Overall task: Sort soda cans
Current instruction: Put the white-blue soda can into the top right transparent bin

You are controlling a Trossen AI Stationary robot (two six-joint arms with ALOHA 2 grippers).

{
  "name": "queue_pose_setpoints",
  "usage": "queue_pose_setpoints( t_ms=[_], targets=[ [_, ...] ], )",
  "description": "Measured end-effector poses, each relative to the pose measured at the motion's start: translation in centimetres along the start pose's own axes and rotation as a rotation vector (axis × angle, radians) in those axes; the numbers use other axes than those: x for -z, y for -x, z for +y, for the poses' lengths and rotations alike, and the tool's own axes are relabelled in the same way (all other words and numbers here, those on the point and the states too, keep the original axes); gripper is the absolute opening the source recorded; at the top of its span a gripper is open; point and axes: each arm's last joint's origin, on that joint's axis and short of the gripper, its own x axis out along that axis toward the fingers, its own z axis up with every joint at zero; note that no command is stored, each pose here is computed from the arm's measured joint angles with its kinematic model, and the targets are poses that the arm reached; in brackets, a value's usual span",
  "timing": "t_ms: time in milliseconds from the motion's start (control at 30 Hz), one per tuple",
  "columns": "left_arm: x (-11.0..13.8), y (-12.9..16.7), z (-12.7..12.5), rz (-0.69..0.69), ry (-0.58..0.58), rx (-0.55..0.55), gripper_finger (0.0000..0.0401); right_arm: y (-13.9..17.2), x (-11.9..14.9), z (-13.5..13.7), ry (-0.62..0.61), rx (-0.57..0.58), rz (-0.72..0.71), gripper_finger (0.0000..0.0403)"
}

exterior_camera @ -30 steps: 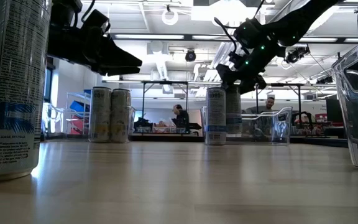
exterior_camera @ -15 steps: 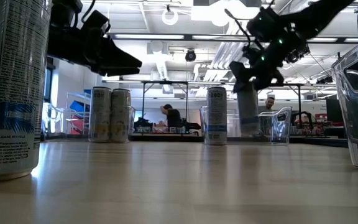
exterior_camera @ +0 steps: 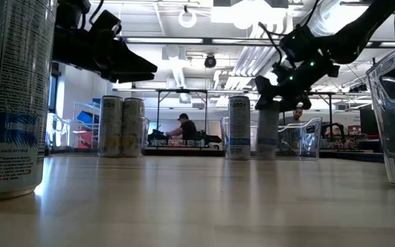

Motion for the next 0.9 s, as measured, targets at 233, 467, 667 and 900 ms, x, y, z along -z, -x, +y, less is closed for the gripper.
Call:
queue_pose_setpoints(
  t_ms=[233,467,667,900],
  targets=[
    [0.0,0.0,0.0,0.0,0.002,-0.015,0.0351,-1.3,-0.1,0.5,0.051,-0.018,0.02,0.0238],
    [-0.1,0.0,0.0,-0.004,0.004,-0.015,0.0351,-1.5,-0.2,0.6,0.058,-0.039,0.03,0.0252],
    [0.2,0.1,-0.4,0.025,0.048,0.079,0.0351,-1.2,-0.4,0.6,0.058,-0.047,0.03,0.0343],
    [-0.4,1.6,-0.9,0.056,0.01,0.117,0.0351,2.0,-3.2,0.5,0.05,-0.076,-0.089,0.0354]
  ],
)
